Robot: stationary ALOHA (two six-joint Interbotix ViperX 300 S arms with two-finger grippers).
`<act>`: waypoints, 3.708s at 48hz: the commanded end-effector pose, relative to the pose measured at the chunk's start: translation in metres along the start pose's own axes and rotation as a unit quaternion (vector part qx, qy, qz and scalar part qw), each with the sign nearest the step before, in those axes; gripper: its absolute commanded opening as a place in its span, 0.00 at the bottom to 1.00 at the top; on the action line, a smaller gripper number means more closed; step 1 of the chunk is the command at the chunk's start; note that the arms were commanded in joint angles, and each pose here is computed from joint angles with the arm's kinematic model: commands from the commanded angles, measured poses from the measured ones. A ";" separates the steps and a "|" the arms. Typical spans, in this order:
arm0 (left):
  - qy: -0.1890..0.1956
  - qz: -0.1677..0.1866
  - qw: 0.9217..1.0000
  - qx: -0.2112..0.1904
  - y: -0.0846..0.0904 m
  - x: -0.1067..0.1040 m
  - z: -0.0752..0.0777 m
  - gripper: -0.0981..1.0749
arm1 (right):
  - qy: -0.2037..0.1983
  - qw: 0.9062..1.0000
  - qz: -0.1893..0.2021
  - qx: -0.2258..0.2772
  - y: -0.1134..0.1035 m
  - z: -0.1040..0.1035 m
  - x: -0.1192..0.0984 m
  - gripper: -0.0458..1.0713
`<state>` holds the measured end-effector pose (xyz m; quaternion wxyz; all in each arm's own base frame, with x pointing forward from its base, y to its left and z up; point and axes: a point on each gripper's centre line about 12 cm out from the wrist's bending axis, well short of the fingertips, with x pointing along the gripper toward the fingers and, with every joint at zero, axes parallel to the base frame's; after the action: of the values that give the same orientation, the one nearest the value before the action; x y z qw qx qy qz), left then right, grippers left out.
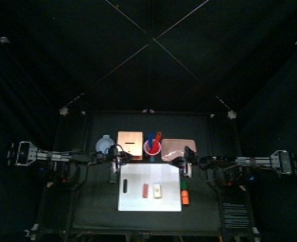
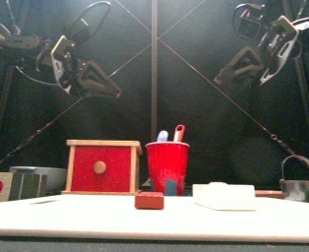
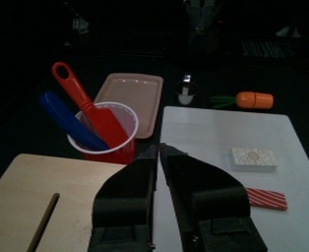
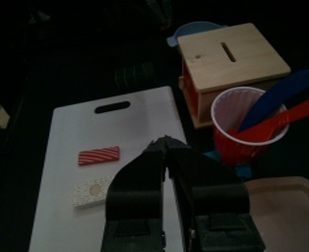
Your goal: Put salmon onto rice
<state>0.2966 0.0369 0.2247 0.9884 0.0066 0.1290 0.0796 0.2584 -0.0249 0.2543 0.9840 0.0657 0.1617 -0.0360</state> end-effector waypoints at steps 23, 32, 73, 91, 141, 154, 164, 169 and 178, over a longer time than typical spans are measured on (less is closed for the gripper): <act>-0.012 0.000 1.000 0.002 0.000 0.002 0.007 0.55 | -0.020 1.000 0.012 0.001 0.006 0.013 -0.002 0.36; -0.014 -0.004 1.000 -0.003 -0.003 0.005 0.011 0.55 | -0.016 1.000 0.015 0.004 0.008 0.011 -0.001 0.36; 0.218 -0.074 0.951 -0.206 -0.054 0.089 0.014 0.56 | 0.021 1.000 0.012 0.001 0.005 -0.021 -0.004 0.36; 0.343 -0.116 0.917 -0.169 -0.064 0.131 0.021 0.56 | 0.033 0.999 0.009 -0.004 0.003 -0.031 -0.005 0.36; 0.413 0.213 0.795 -0.390 -0.117 0.128 -0.020 0.86 | 0.046 0.999 0.006 -0.003 0.001 -0.042 -0.007 0.36; 0.410 0.253 0.747 -0.458 -0.141 0.137 -0.044 0.89 | 0.048 0.999 0.006 -0.004 0.001 -0.044 -0.007 0.36; 0.401 0.263 0.730 -0.487 -0.155 0.139 -0.046 0.89 | 0.050 0.999 0.006 -0.003 0.001 -0.046 -0.007 0.36; 0.402 0.263 0.728 -0.488 -0.164 0.143 -0.051 0.89 | 0.052 0.999 0.006 -0.003 0.001 -0.047 -0.007 0.36; 0.407 0.276 0.721 -0.487 -0.168 0.149 -0.064 0.88 | 0.053 0.999 0.005 -0.002 0.001 -0.048 -0.007 0.36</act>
<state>0.4408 -0.1037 0.1085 0.6354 -0.4646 0.4650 0.4053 0.2351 -0.0169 0.2069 0.9726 0.0661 0.2213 -0.0275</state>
